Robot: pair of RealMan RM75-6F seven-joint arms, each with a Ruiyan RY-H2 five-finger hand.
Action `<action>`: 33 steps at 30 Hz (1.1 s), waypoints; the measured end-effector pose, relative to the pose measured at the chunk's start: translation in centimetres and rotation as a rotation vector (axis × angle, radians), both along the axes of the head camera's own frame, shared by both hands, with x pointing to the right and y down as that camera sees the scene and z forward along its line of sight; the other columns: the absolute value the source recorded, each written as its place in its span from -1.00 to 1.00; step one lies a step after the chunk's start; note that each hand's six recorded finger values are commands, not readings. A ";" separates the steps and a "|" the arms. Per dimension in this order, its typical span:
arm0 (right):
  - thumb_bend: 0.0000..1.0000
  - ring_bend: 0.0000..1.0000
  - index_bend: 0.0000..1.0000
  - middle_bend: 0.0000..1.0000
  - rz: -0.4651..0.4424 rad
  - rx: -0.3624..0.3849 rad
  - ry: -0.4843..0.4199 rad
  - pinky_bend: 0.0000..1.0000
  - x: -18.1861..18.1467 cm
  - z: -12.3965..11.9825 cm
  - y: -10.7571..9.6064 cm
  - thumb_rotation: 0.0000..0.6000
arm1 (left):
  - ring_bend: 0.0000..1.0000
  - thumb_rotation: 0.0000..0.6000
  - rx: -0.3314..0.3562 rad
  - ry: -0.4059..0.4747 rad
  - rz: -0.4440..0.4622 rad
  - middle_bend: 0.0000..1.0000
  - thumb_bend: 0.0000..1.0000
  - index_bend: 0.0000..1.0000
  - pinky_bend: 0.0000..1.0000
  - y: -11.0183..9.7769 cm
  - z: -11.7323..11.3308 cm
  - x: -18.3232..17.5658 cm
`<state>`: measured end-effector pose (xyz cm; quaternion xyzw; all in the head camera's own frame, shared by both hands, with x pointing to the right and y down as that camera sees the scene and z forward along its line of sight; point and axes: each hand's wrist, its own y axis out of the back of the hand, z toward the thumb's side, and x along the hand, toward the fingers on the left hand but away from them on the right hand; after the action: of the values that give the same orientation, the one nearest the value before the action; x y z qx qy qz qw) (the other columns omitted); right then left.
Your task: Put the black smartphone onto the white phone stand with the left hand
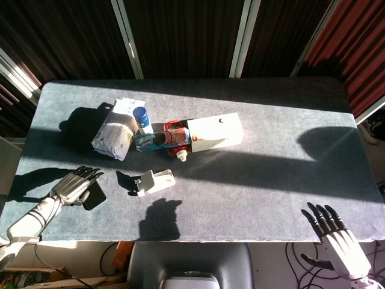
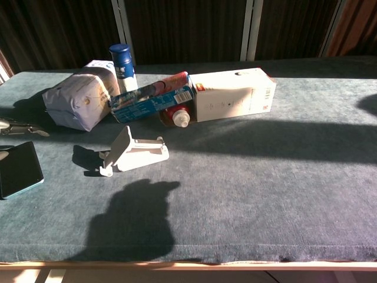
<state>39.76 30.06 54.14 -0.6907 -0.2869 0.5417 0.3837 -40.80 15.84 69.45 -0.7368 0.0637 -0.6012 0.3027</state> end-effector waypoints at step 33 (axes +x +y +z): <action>-0.50 -1.00 -1.00 -1.00 -0.003 -0.006 0.005 -1.00 -0.1 0.2 0.0 1.00 | -1.00 1.00 -0.045 -0.078 -0.012 -0.50 0.34 -1.00 -1.00 0.6 3.4 -1.6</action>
<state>39.68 30.05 54.34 -0.6908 -0.2834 0.5436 0.3833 -42.37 16.43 72.86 -0.7190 0.0425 -0.6326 0.2846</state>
